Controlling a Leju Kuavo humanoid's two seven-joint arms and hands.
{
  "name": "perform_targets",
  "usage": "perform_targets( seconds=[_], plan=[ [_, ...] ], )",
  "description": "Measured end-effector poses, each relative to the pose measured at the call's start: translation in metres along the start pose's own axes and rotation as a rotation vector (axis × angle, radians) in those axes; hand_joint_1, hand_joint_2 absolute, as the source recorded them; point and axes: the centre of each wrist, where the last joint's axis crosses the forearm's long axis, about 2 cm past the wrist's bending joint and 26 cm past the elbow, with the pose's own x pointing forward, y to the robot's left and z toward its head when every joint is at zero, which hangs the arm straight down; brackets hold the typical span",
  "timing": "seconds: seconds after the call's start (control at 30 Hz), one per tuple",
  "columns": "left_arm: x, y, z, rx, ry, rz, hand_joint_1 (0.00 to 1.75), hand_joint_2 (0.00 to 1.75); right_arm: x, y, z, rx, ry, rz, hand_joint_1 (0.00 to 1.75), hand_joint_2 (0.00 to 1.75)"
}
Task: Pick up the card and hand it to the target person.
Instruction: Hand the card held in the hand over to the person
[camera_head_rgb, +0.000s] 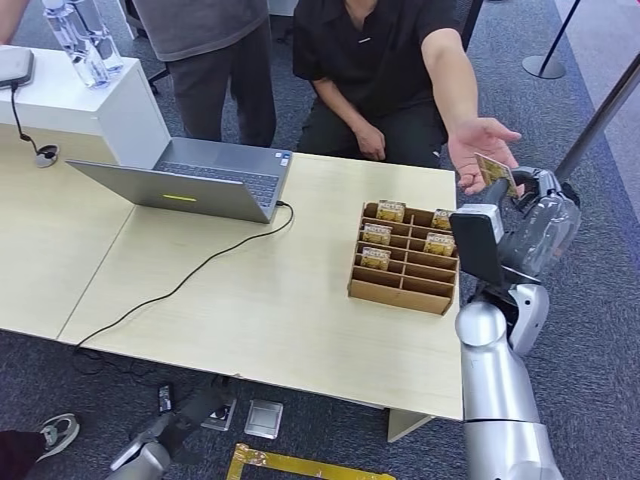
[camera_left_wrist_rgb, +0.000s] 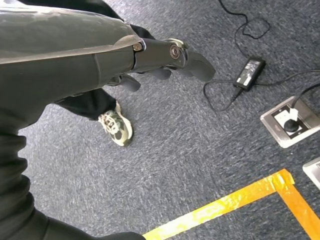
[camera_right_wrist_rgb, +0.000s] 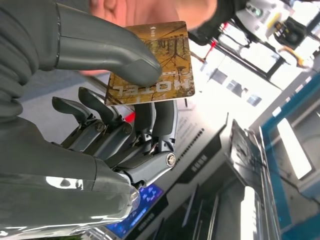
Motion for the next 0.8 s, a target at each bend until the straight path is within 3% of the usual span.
perform_targets(
  seconds=[0.3, 0.67, 0.73, 0.8],
  plan=[
    [0.006, 0.0, 0.0, -0.024, 0.009, -0.045, 0.0, 1.75, -0.003, 0.017, 0.011, 0.143, 0.058, 0.043, 1.75, 1.75],
    [0.01, 0.002, -0.001, -0.021, 0.0, -0.148, 0.0, 1.75, -0.009, 0.019, 0.023, 0.185, 0.088, 0.081, 1.75, 1.75],
    [0.012, 0.003, -0.001, -0.016, -0.001, -0.155, 0.0, 0.87, -0.011, 0.018, 0.026, 0.187, 0.092, 0.086, 1.17, 1.75],
    [0.014, 0.004, -0.002, -0.011, -0.003, -0.149, 0.0, 0.0, -0.013, 0.018, 0.027, 0.184, 0.097, 0.088, 0.3, 1.75]
  ],
)
